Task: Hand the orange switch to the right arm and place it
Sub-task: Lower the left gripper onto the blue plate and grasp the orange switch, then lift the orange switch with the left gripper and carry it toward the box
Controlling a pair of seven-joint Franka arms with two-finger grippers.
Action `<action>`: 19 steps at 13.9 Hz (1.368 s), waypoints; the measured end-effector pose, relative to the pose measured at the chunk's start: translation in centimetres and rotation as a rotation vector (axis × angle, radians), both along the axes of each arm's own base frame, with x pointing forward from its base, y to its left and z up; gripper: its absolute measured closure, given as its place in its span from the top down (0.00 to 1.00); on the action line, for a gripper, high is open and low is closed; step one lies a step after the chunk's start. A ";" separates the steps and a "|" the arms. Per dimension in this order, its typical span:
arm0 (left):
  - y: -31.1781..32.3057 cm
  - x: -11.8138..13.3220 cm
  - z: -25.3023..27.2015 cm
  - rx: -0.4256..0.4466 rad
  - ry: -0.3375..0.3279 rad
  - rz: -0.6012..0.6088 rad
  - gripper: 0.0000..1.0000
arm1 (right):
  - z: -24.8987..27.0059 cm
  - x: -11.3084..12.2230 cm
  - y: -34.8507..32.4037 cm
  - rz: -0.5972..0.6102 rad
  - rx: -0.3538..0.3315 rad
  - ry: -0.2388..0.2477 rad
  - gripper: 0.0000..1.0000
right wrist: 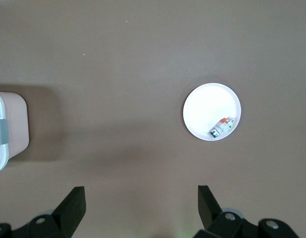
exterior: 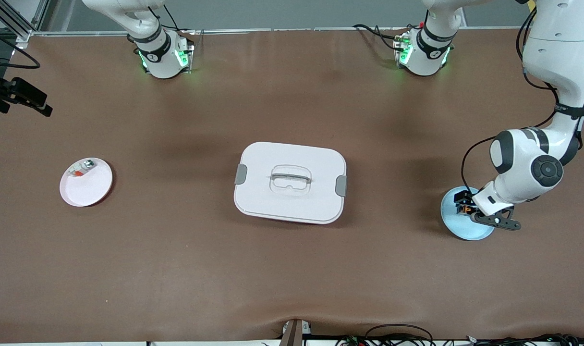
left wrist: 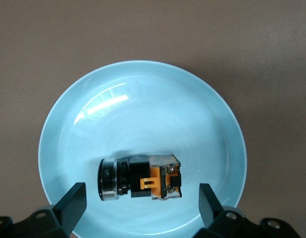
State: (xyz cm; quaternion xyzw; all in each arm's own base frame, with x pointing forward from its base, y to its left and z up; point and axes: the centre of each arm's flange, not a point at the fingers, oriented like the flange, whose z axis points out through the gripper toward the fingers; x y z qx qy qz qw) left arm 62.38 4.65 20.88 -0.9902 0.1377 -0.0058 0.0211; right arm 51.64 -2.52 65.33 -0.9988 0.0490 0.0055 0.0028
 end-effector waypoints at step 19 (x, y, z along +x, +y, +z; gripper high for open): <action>0.0 1.0 -2.6 -0.007 -0.009 -0.002 1.00 | 0.3 0.6 0.4 0.008 -0.002 -0.052 1.00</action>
